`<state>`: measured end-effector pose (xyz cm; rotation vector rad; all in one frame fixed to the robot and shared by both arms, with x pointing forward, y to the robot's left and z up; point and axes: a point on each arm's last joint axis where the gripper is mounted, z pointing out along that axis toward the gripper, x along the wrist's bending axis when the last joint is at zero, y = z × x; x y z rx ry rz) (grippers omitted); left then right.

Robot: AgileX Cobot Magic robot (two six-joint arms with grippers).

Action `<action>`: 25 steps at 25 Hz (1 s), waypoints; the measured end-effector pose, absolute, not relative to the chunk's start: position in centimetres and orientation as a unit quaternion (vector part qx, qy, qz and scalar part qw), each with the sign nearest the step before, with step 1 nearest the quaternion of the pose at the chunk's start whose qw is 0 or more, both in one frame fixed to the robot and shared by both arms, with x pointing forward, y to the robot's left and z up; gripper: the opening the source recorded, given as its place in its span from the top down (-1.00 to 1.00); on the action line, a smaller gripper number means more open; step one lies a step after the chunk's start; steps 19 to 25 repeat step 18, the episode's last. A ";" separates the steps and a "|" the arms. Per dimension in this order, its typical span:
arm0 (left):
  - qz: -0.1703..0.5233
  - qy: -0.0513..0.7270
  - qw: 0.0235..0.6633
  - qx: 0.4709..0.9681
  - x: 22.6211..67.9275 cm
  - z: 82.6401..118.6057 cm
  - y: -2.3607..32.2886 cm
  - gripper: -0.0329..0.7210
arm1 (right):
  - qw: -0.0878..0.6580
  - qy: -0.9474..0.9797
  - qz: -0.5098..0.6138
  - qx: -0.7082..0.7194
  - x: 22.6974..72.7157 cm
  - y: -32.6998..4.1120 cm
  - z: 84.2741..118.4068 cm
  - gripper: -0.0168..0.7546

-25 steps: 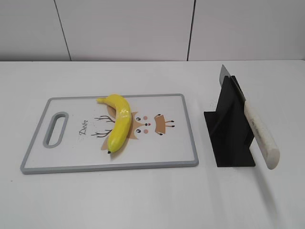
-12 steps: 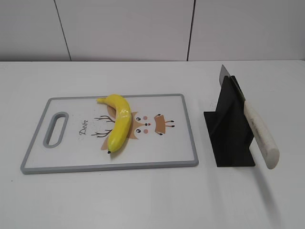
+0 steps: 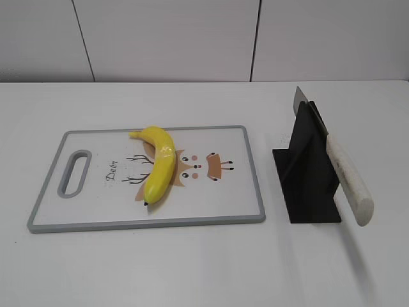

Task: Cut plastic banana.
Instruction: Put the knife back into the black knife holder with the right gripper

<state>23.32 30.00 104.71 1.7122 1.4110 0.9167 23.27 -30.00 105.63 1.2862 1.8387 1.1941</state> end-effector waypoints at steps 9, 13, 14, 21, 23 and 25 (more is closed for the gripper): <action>0.357 0.548 0.361 0.665 23.3 104.7 30.0 -0.55 | 0.345 0.624 0.412 0.567 23.3 -29.7 105.6 -0.54; 0.357 0.548 0.361 0.665 23.3 104.7 30.0 -0.55 | 0.356 0.607 0.403 0.585 23.3 -29.7 105.6 -0.54; 0.357 0.548 0.361 0.665 23.3 104.7 30.0 -0.55 | 0.356 0.607 0.403 0.586 23.3 -29.7 105.6 -0.54; 0.357 0.549 0.361 0.664 23.3 104.7 30.0 -0.55 | 0.355 0.607 0.403 0.586 23.3 -29.7 105.6 -0.54; 0.357 0.549 0.361 0.664 23.3 104.7 30.0 -0.55 | 0.355 0.607 0.403 0.586 23.3 -29.7 105.6 -0.54; 0.357 0.549 0.361 0.664 23.3 104.7 30.0 -0.55 | 0.355 0.607 0.403 0.586 23.3 -29.7 105.6 -0.54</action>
